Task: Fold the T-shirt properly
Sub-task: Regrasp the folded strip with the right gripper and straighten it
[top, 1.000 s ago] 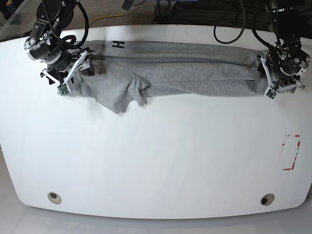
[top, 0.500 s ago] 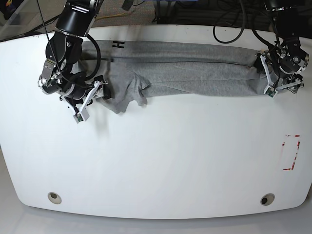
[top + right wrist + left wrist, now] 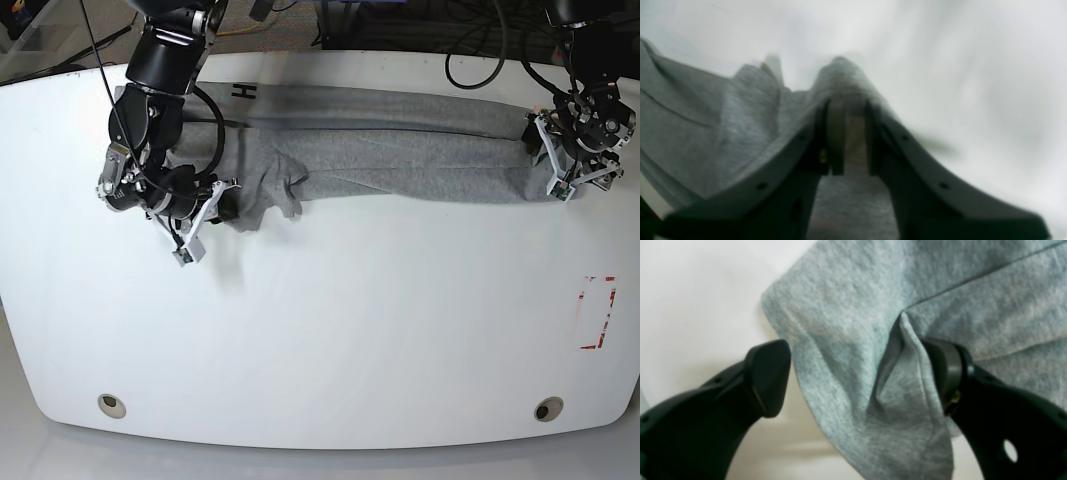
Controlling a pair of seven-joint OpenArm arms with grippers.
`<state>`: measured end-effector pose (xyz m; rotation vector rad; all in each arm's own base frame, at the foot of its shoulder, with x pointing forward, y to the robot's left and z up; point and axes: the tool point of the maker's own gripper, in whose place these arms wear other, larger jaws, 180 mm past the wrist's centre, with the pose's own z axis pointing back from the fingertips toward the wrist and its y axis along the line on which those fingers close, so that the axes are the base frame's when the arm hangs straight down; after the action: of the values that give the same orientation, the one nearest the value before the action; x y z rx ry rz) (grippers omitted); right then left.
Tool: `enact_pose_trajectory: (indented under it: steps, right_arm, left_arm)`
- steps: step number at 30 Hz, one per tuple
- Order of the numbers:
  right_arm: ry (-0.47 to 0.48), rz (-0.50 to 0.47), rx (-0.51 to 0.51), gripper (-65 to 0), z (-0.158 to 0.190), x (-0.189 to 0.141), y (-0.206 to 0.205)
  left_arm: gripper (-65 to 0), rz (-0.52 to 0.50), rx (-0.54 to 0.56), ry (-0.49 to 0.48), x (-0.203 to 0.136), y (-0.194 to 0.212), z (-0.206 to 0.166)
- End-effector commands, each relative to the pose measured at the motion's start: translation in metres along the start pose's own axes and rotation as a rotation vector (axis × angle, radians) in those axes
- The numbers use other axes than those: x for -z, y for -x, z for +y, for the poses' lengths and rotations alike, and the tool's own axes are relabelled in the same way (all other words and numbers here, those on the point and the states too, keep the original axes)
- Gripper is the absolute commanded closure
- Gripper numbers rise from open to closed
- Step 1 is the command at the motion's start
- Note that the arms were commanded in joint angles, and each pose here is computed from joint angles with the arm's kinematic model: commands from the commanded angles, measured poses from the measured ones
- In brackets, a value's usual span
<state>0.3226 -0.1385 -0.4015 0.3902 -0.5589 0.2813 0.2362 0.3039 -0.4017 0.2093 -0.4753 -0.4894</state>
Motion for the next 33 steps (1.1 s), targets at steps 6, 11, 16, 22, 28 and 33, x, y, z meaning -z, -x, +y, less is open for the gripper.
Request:
enact_pose_trajectory:
  steps: [6,11,16,22,28,33]
  right_arm:
    - [-0.001,-0.072,-0.032,0.0,0.006,-0.008,-0.014]
    - [0.082,-0.125,-0.134,0.0,0.012,-0.043,-0.028]
    - [0.104,-0.155,-0.170,0.0,0.021,-0.060,-0.025]
    - [0.110,-0.132,-0.150,-21.9,0.012,-0.052,-0.024]
    - [0.061,-0.170,-0.086,-54.4,0.002,-0.028,-0.034]
    - [0.057,-0.107,-0.029,-49.6,-0.016,-0.001,-0.022]
  left_arm:
    - [-53.5,0.013,0.015,-0.012,-0.001,0.002,0.004]
    - [-53.5,0.014,0.017,-0.009,-0.001,0.003,0.003]
    - [-53.5,0.016,0.018,-0.008,0.000,0.003,0.003]
    - [-53.5,0.047,-0.007,0.019,0.008,0.017,-0.002]
    - [-53.5,0.038,-0.019,0.029,0.011,0.018,-0.003]
    - [-53.5,0.024,-0.017,0.026,0.010,0.014,-0.003]
